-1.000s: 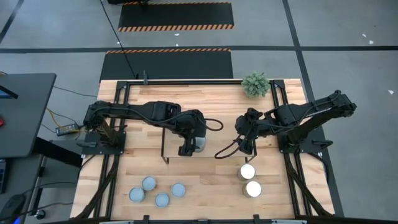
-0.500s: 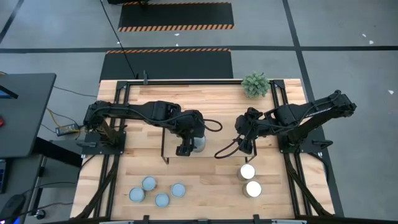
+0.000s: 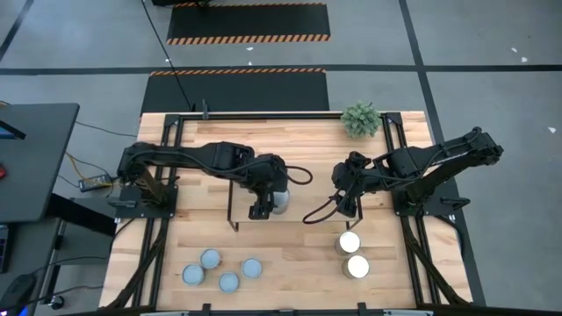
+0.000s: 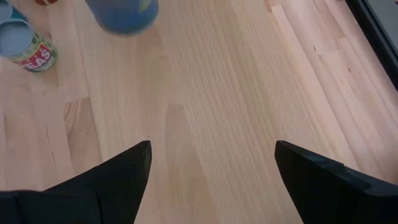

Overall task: Pick and place cans onto a shelf
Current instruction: Put the canned peas on the shelf

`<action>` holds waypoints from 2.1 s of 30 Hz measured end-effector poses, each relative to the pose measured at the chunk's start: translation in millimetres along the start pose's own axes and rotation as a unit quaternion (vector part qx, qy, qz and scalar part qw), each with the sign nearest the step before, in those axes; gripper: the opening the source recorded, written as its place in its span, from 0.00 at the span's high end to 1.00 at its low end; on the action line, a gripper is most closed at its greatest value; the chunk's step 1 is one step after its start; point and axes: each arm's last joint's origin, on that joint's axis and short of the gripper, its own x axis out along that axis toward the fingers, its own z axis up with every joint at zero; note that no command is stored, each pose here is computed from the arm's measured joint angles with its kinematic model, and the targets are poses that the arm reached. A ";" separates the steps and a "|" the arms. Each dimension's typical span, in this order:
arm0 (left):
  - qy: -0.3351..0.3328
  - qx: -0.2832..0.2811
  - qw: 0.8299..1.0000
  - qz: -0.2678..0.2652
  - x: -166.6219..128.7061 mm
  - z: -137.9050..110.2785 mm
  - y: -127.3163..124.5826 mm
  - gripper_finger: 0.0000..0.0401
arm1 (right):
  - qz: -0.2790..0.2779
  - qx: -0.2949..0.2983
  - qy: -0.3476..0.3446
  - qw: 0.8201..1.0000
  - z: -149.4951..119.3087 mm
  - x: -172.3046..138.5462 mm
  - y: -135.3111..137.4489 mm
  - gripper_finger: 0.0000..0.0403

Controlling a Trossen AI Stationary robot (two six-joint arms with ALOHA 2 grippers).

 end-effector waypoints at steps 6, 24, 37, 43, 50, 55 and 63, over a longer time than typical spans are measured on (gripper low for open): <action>0.056 -0.007 0.998 0.015 -8.4 -13.2 -7.6 0.20 | 0.000 -0.006 0.000 1.000 -0.1 -0.2 -0.1 0.14; 0.133 -0.013 0.990 0.039 -31.8 -37.1 -20.4 0.20 | 0.004 0.004 -0.003 1.000 -0.2 -0.7 1.5 0.14; 0.155 -0.017 0.987 0.040 -33.9 -41.5 -20.9 0.18 | 0.006 0.005 -0.004 1.000 -0.3 -1.0 2.4 0.14; 0.166 -0.020 0.985 0.046 -31.6 -43.2 -21.6 0.12 | 0.008 0.005 -0.008 1.000 0.5 -1.0 2.9 0.14; 0.192 -0.025 0.980 0.048 -33.1 -47.8 -21.7 0.11 | 0.013 0.005 -0.016 1.000 2.1 -1.1 3.7 0.14; 0.193 -0.027 0.980 0.048 -33.6 -48.4 -25.2 0.11 | 0.013 0.005 -0.017 1.000 2.4 -1.0 3.6 0.14; 0.192 -0.044 0.980 0.038 -33.8 -48.2 -25.8 0.11 | 0.012 0.005 -0.017 1.000 2.4 -0.9 3.6 0.14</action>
